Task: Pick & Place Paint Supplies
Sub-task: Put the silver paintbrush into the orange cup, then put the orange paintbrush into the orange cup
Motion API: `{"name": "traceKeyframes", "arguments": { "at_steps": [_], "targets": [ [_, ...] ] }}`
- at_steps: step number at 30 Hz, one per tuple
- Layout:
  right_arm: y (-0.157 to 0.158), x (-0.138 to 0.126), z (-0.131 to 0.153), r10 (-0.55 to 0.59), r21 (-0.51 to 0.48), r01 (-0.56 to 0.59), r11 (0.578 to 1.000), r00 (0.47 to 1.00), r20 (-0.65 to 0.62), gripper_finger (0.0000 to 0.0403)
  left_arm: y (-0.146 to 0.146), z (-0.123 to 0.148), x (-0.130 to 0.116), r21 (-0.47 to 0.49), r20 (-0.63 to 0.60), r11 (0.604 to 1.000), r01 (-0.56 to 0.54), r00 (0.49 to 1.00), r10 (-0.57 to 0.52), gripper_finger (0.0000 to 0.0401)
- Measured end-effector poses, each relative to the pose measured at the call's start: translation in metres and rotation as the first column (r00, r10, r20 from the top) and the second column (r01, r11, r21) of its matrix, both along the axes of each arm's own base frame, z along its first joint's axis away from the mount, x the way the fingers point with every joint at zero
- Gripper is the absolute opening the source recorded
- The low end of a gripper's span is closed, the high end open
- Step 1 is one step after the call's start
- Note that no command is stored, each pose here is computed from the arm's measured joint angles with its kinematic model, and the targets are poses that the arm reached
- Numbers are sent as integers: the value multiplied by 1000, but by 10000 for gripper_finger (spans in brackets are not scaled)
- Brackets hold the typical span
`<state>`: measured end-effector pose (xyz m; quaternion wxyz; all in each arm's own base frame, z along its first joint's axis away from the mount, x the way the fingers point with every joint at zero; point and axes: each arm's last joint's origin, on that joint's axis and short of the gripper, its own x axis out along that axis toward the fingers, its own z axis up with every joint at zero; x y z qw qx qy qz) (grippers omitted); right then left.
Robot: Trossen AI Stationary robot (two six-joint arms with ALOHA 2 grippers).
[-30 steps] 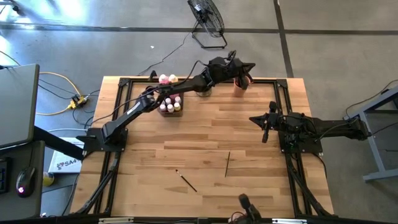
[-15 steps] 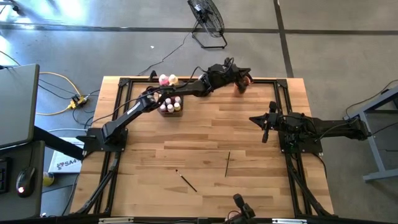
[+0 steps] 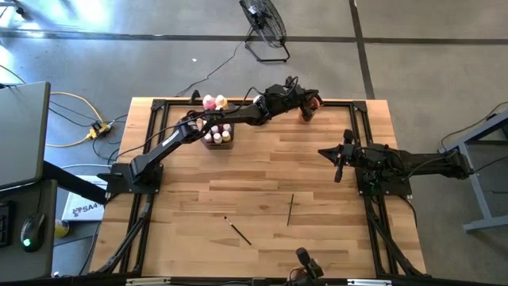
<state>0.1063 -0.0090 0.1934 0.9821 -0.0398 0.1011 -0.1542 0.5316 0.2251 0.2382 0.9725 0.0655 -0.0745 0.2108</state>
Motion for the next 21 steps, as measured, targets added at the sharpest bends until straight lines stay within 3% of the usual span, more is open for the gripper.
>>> {"name": "traceKeyframes", "arguments": {
  "at_steps": [8, 18, 21],
  "targets": [
    [0, 0, 0, 0, 0, 0, 1000, 1000, 0, 2, 0, -2, 0, 8, -28, 1000, -4, 1000, 4, 33],
    [0, 0, -1, 0, 3, 0, 1000, 1000, -8, 2, 17, 0, -8, -30, -1, 999, -24, 1000, 24, 178],
    [0, -1, -3, 0, 1, 0, 1000, 1000, -28, 2, 19, 16, -11, -22, 14, 999, -26, 1000, 26, 201]
  ]
}}
